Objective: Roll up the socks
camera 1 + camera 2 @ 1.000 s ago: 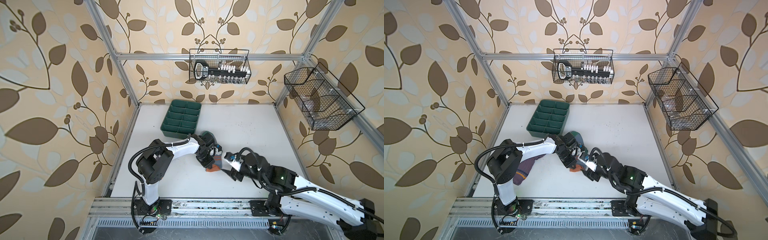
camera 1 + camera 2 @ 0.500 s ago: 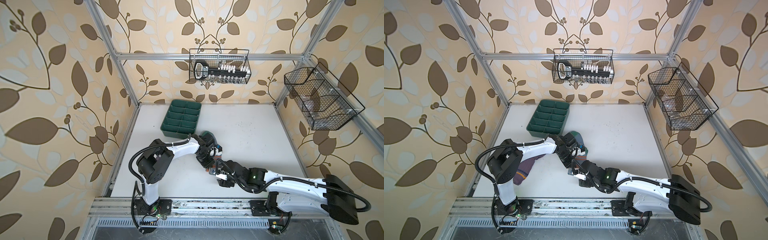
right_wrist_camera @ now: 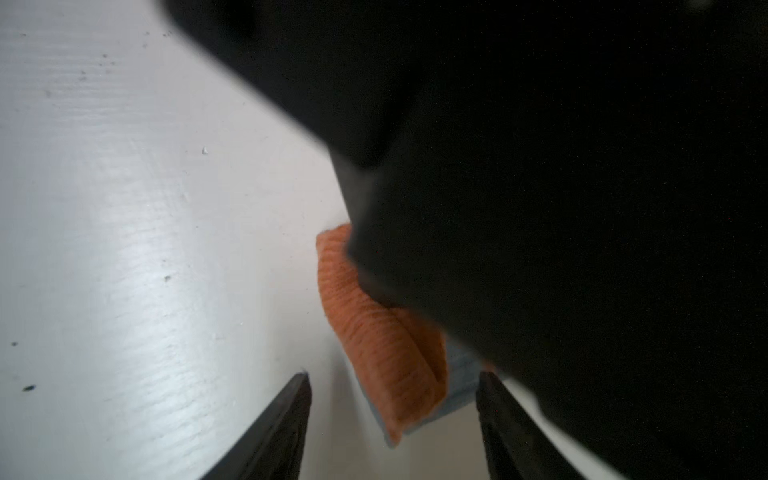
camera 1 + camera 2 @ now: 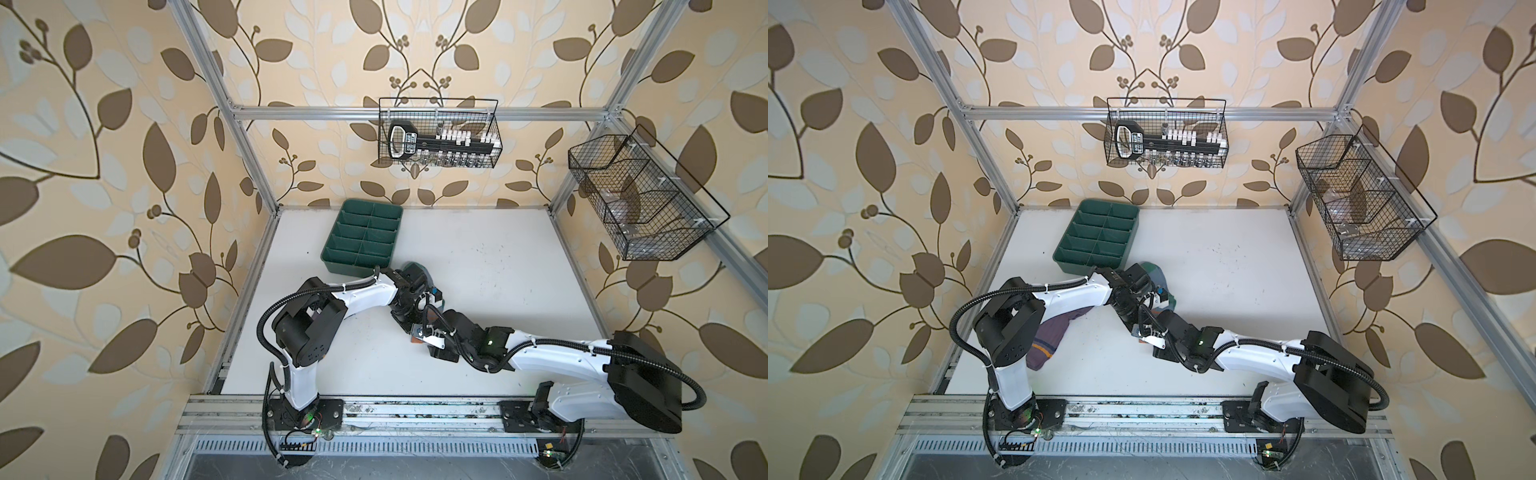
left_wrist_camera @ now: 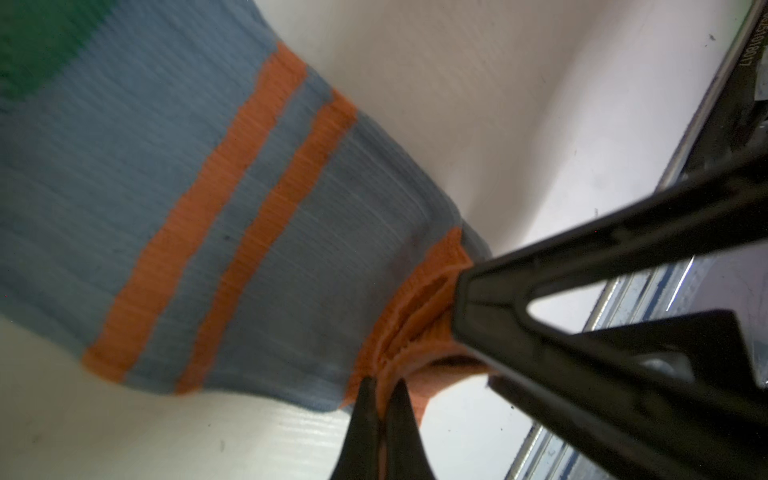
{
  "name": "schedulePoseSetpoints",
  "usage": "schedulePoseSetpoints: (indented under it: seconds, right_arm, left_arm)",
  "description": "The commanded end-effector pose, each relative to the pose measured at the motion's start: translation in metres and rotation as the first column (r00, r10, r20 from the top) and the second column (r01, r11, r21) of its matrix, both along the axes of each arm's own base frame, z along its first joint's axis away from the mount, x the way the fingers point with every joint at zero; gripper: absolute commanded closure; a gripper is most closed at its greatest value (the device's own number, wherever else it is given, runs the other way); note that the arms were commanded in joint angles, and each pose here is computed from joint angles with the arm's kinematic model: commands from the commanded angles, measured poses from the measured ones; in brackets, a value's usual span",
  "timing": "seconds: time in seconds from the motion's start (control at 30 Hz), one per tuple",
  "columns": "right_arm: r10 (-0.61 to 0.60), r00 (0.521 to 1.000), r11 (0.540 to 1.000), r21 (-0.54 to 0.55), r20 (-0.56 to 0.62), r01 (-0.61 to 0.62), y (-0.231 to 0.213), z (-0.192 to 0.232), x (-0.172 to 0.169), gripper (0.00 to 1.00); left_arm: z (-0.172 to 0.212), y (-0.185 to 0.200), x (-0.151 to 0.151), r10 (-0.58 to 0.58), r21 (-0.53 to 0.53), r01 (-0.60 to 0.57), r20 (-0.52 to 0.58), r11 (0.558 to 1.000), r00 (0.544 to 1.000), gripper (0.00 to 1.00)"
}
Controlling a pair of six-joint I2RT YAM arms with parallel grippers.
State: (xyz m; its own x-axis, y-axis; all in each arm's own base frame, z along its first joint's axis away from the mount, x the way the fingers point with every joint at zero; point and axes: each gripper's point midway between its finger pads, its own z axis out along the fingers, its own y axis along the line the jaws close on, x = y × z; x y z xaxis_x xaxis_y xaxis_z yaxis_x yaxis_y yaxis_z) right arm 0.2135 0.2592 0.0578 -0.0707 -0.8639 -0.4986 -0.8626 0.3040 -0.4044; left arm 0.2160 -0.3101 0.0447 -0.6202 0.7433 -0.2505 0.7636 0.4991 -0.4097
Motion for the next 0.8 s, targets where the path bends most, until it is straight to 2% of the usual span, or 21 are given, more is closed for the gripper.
schedulePoseSetpoints:
  seconds: [0.0,0.23,0.33,0.37,0.43,0.5,0.6,0.7,0.77]
  right_arm:
    - [-0.008,1.0,0.999,-0.054,-0.026,0.007,-0.007,-0.01,0.002,0.47]
    - [-0.023,0.996,0.995,-0.1,-0.085,0.014,-0.01,-0.02,-0.002,0.83]
    - [-0.037,0.993,0.991,-0.132,-0.114,0.022,-0.014,-0.026,-0.005,0.92]
    - [-0.045,0.992,0.99,-0.141,-0.117,0.028,-0.015,-0.027,-0.005,0.92]
    - [-0.052,0.991,0.988,-0.153,-0.123,0.033,-0.017,-0.029,-0.007,0.94]
    - [-0.054,0.991,0.987,-0.157,-0.123,0.034,-0.018,-0.03,-0.009,0.95]
    - [-0.057,0.991,0.987,-0.155,-0.123,0.038,-0.02,-0.029,-0.01,0.95]
    - [-0.052,0.988,0.989,-0.147,-0.143,0.031,-0.02,-0.028,-0.011,0.96]
    - [-0.045,0.984,0.989,-0.144,-0.175,0.019,-0.019,-0.03,-0.015,0.97]
  left_arm:
    - [0.025,-0.007,-0.008,-0.025,-0.07,0.025,0.004,0.997,1.0,0.97]
    - [0.031,-0.008,-0.007,-0.018,-0.081,0.019,0.014,0.997,1.0,0.96]
    - [0.037,-0.007,-0.004,-0.001,-0.09,0.004,0.041,0.996,0.999,0.93]
    - [0.04,-0.006,-0.004,0.005,-0.091,0.0,0.05,0.996,0.999,0.89]
    - [0.046,-0.002,0.0,0.034,-0.087,-0.026,0.085,0.996,0.996,0.71]
    - [0.054,0.002,0.004,0.06,-0.089,-0.049,0.127,0.995,0.99,0.57]
    - [0.072,0.012,0.011,0.116,-0.101,-0.097,0.21,0.99,0.971,0.44]
    - [0.093,0.031,0.022,0.194,-0.098,-0.17,0.332,0.981,0.923,0.35]
    - [0.111,0.052,0.033,0.264,-0.094,-0.248,0.439,0.964,0.859,0.28]
